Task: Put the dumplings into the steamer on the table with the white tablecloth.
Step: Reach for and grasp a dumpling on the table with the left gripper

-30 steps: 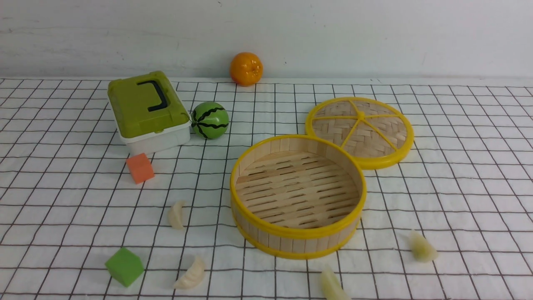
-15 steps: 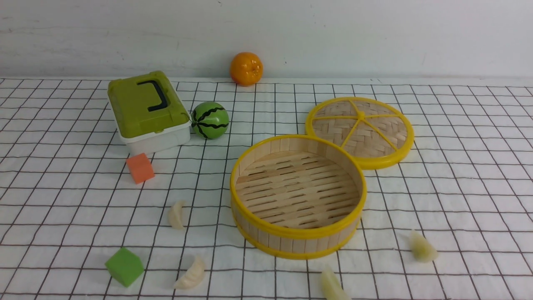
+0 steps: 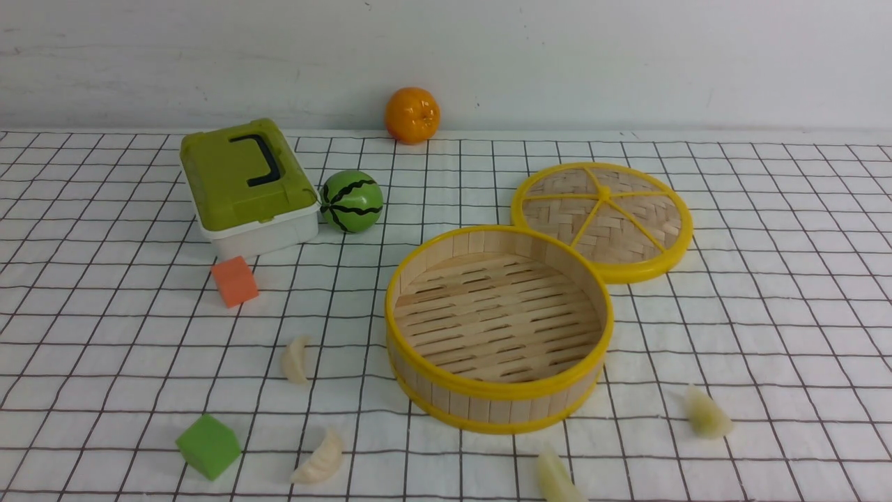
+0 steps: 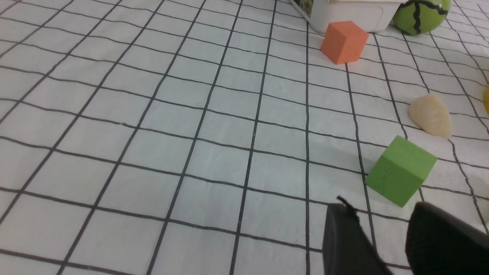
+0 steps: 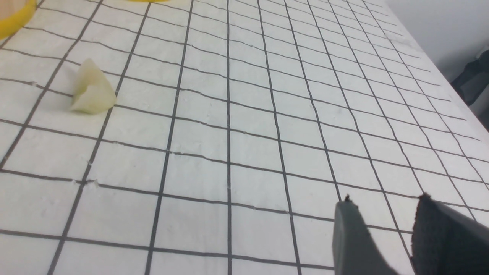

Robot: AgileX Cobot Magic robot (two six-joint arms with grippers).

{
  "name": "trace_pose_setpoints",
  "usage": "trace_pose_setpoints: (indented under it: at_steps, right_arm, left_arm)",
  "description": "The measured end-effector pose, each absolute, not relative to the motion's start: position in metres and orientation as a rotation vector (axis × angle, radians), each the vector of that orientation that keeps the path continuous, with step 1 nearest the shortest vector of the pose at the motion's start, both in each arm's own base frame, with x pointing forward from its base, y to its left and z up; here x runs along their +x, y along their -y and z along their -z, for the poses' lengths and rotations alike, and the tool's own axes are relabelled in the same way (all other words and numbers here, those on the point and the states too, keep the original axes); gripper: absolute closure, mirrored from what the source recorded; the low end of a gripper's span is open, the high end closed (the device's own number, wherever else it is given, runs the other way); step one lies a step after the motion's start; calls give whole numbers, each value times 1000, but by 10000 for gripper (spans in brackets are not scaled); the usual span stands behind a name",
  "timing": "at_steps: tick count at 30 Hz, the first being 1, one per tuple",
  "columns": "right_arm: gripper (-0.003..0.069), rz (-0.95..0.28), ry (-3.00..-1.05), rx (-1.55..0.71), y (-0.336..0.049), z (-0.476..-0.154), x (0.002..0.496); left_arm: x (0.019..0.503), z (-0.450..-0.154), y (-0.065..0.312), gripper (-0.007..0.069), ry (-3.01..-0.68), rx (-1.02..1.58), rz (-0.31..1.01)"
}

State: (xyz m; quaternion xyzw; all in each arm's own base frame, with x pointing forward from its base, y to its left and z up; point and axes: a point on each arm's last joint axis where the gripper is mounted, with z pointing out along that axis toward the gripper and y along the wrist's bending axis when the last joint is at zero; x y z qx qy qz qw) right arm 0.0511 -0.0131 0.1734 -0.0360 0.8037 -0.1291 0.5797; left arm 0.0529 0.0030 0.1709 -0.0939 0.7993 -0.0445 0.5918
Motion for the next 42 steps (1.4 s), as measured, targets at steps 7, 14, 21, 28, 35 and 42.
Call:
trace_pose_setpoints:
  at_steps: [7, 14, 21, 28, 35, 42]
  right_arm:
    - [419, 268, -1882, -62, 12, -173, 51]
    - [419, 69, -1766, 57, 5, -211, 48]
    - [419, -164, -1727, 158, -5, -244, 38]
    - [419, -253, -1713, 204, -8, -245, 38]
    - [419, -257, -1679, 214, -7, -246, 39]
    - [419, -270, -1691, 228, -7, -238, 42]
  left_arm:
    - [53, -171, -3, 387, -1859, -218, 104]
    - [53, -171, -3, 386, -1859, -218, 104]
    - [53, -171, -3, 386, -1859, -218, 104]
    - [53, -171, -3, 386, -1859, -218, 104]
    - [53, -171, -3, 386, -1859, -218, 104]
    - [53, -171, -3, 386, -1859, -218, 104]
